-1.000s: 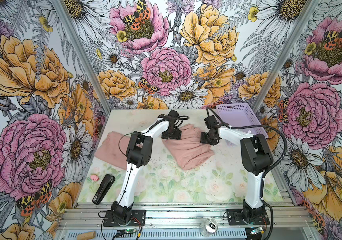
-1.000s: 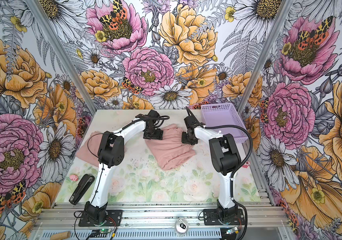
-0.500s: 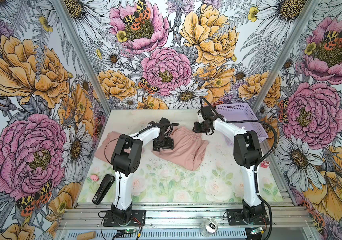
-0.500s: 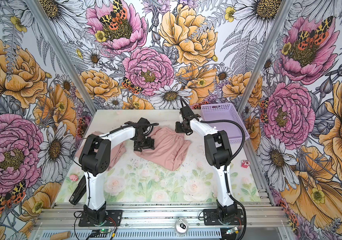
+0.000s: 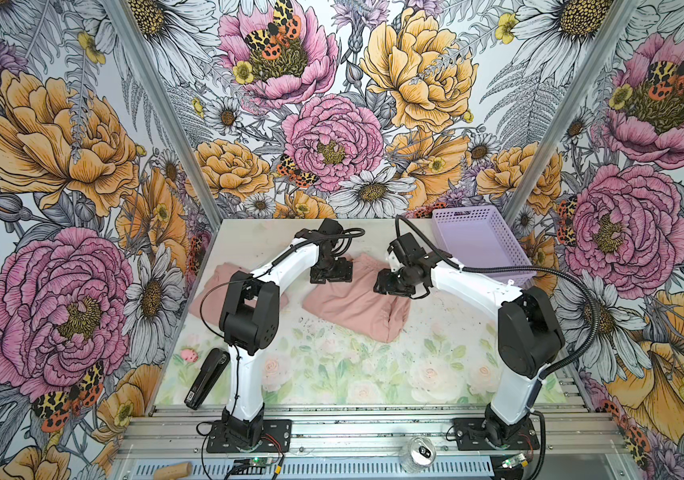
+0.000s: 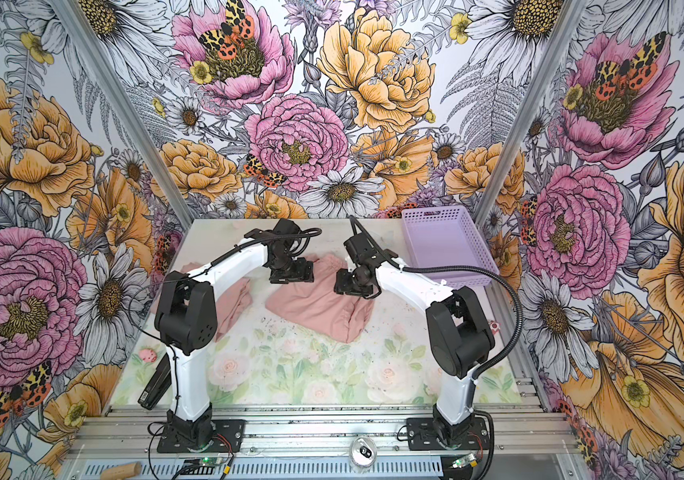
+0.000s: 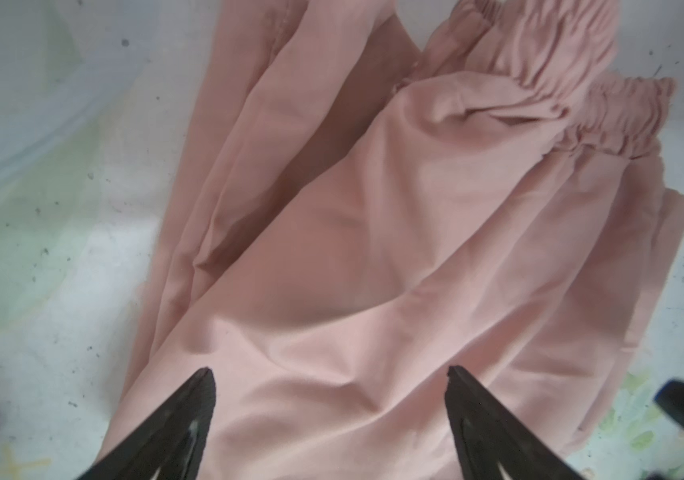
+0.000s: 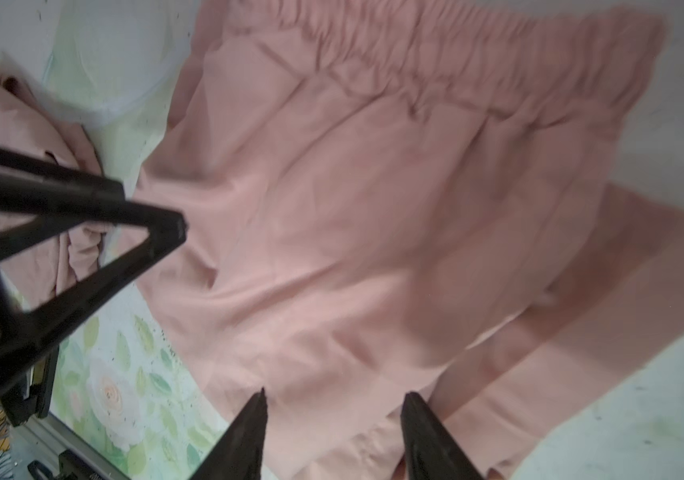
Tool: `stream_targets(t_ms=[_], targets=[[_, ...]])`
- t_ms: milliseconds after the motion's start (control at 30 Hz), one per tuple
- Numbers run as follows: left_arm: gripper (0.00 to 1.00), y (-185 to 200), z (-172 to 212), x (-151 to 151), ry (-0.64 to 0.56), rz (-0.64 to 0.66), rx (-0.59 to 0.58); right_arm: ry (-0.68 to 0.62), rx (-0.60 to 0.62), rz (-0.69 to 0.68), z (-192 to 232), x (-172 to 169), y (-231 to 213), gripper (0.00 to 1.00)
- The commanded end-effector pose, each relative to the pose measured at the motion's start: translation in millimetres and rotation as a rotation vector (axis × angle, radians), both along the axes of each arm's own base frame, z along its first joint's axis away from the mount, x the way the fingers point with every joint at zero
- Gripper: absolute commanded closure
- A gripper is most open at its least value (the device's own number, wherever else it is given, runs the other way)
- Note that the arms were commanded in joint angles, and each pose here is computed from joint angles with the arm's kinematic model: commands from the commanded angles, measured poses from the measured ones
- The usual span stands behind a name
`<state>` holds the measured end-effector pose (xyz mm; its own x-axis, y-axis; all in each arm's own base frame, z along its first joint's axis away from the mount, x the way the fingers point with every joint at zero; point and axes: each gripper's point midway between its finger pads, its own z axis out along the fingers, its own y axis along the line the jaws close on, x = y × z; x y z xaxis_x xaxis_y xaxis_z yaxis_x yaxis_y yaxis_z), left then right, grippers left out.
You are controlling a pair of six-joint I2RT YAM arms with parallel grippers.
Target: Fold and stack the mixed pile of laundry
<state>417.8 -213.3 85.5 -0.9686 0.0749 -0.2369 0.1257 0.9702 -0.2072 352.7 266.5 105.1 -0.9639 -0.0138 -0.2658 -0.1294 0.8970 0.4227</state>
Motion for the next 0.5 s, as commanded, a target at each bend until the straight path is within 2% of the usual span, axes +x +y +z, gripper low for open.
stream_targets(t_ms=[0,233,467], targets=[[0.12,10.6,-26.5,8.9,-0.001,-0.058,0.098,0.033,-0.010,-0.089,-15.2,-1.7,-1.6,0.45],[0.14,26.4,-51.3,17.9,0.029,-0.014,0.123,0.077,-0.189,-0.107,-67.3,-7.3,-29.1,0.46],[0.19,39.3,-69.5,-9.8,0.123,0.025,0.109,0.075,-0.244,-0.071,-84.1,5.1,-38.2,0.47]])
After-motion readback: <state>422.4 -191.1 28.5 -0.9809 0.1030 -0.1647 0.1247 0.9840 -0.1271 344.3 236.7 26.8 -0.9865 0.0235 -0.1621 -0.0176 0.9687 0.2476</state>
